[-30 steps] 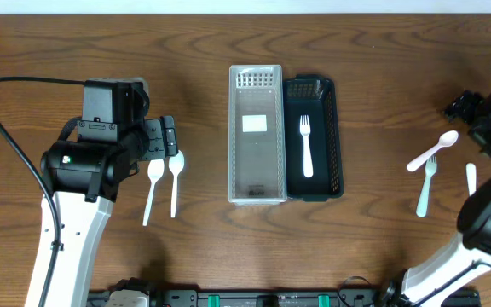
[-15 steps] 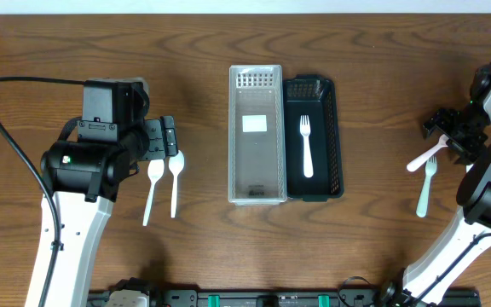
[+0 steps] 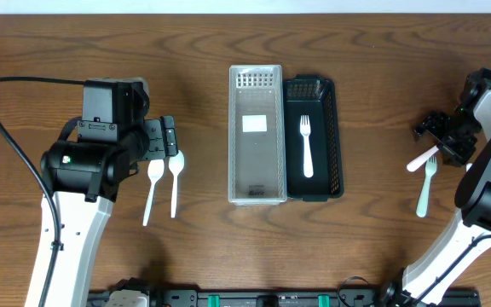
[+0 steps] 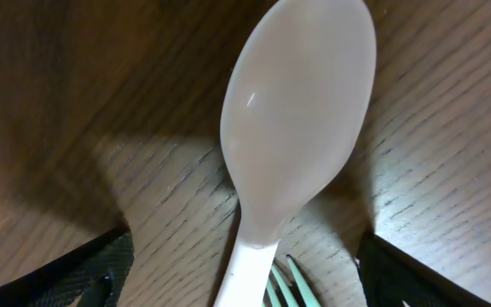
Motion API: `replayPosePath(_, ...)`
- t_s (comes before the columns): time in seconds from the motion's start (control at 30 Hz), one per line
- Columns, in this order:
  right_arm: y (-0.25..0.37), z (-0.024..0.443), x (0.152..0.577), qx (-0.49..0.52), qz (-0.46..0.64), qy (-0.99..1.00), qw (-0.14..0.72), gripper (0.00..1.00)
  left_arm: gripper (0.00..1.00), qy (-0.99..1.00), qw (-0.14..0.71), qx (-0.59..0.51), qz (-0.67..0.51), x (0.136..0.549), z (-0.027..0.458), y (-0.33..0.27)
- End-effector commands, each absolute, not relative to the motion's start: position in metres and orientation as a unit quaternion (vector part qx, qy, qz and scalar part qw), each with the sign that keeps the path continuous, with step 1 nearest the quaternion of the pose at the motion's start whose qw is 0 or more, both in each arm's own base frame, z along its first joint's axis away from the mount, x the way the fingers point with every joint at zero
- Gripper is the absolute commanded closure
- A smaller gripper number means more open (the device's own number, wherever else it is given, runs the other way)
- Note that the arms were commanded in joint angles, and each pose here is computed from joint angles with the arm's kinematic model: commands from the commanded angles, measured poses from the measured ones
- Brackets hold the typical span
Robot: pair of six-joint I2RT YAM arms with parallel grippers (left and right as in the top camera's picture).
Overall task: Pack container
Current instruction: 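Return the right gripper to the white spoon and grasp it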
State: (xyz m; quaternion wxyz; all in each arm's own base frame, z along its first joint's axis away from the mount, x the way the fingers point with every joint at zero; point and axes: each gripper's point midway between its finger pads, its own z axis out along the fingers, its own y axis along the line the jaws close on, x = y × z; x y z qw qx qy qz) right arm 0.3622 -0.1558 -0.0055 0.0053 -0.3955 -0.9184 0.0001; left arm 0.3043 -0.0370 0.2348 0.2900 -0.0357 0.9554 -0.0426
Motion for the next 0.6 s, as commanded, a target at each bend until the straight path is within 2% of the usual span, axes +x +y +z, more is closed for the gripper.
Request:
replayPosePath(0.0,-0.147,-0.027,0.347,-0.383,0.009,-0.923,0.040,0.16,0.14,0.955,0.291,-0.042,-0.037,0.306,0.236,-0.034)
replayPosePath(0.17,-0.149,-0.027,0.350,-0.383,0.009,-0.923,0.033,0.34,0.14,0.955,0.291,-0.042,-0.037,0.306,0.236,-0.034)
replayPosePath(0.37,-0.151,-0.027,0.357,-0.384,0.009,-0.923,0.018,0.45,0.14,0.955,0.291,-0.042,-0.037,0.306,0.236,-0.034)
replayPosePath(0.57,-0.155,-0.028,0.365,-0.384,0.009,-0.923,0.000,0.62,0.14,0.955,0.291,-0.042,-0.037,0.306,0.236,-0.034)
